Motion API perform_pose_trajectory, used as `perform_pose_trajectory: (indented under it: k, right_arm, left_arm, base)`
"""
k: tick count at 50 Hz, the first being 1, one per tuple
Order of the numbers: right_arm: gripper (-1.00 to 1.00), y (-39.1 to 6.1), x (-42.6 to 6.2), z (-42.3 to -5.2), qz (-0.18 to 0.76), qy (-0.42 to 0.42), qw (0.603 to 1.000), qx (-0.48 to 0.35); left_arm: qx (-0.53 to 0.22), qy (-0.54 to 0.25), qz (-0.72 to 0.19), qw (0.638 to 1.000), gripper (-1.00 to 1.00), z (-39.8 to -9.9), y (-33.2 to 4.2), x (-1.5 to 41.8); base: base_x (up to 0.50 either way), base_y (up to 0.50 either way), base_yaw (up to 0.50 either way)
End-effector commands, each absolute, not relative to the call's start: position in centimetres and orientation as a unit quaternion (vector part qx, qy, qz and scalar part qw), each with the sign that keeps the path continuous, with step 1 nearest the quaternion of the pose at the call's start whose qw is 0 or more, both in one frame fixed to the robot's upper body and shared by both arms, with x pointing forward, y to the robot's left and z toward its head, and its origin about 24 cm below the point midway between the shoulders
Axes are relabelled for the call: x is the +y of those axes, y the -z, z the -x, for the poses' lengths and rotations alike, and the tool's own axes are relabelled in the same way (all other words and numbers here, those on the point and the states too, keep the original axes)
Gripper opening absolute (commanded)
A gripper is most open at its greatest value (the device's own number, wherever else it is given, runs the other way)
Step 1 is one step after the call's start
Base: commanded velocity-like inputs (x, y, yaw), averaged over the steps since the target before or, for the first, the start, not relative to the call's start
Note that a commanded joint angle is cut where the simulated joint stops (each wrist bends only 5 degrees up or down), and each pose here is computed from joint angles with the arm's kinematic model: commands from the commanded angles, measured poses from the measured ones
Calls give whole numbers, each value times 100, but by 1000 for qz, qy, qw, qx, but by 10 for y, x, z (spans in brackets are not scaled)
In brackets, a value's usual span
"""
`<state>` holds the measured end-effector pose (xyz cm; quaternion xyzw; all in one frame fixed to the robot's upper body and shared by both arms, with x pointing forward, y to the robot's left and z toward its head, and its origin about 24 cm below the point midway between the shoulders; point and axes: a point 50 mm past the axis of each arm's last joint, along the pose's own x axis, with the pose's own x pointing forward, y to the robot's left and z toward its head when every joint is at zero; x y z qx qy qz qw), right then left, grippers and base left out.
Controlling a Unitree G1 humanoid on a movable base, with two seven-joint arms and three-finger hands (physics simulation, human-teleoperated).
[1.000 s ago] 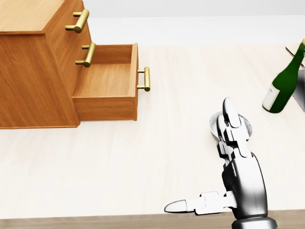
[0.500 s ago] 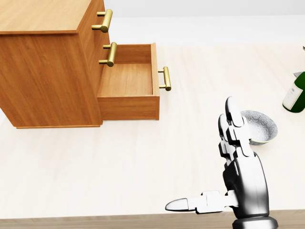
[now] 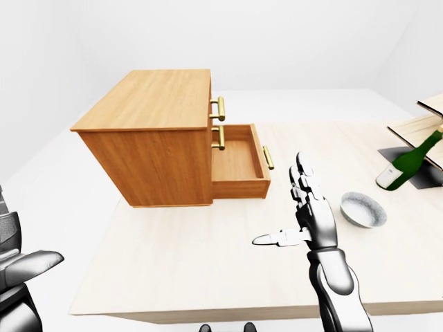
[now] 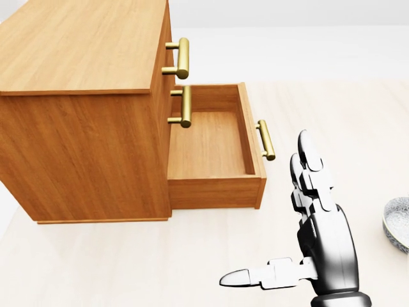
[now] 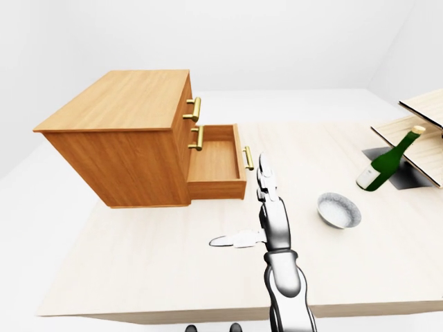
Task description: Put the bowl on top of the cabinet.
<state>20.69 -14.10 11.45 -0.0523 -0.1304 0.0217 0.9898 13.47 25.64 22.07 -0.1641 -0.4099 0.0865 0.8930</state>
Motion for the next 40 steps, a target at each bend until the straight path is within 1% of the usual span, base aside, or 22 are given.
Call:
perform_pose_trajectory:
  k: [1,3,13,19,20,31,35,40]
  right_arm:
    - [100,-115,-142,-206,51,-21,990,-131]
    - [100,-113,-144,-207,45,-18,991,-126]
    - [100,-113,-146,-206,41,-16,991,-125]
    - [100,-112,-147,-207,33,-12,992,-125]
    - [100,-113,-148,-208,16,-10,992,-128]
    - [100,-112,-144,-207,24,-8,992,-125]
    - [100,-112,-144,-208,24,-10,992,-124]
    - [100,-111,-144,-208,23,-11,992,-124]
  left_arm:
    - [-411,-86,163,893,100,-134,-221,256]
    - [-411,-86,163,893,100,-134,-221,256]
    - [-410,-83,160,894,100,-134,-220,254]
    - [-411,-83,161,893,100,-134,-221,255]
    - [-411,-82,160,894,100,-133,-221,254]
    - [-412,-84,163,892,100,-134,-222,256]
    - [-412,-84,164,892,100,-133,-222,256]
    - [-413,-84,164,892,100,-133,-222,256]
  base:
    - [48,31,0]
    - [48,16,0]
    - [50,-21,0]
    - [50,-7,0]
    - [0,0,0]
    - [0,0,0]
    - [-19,0,0]
    - [0,0,0]
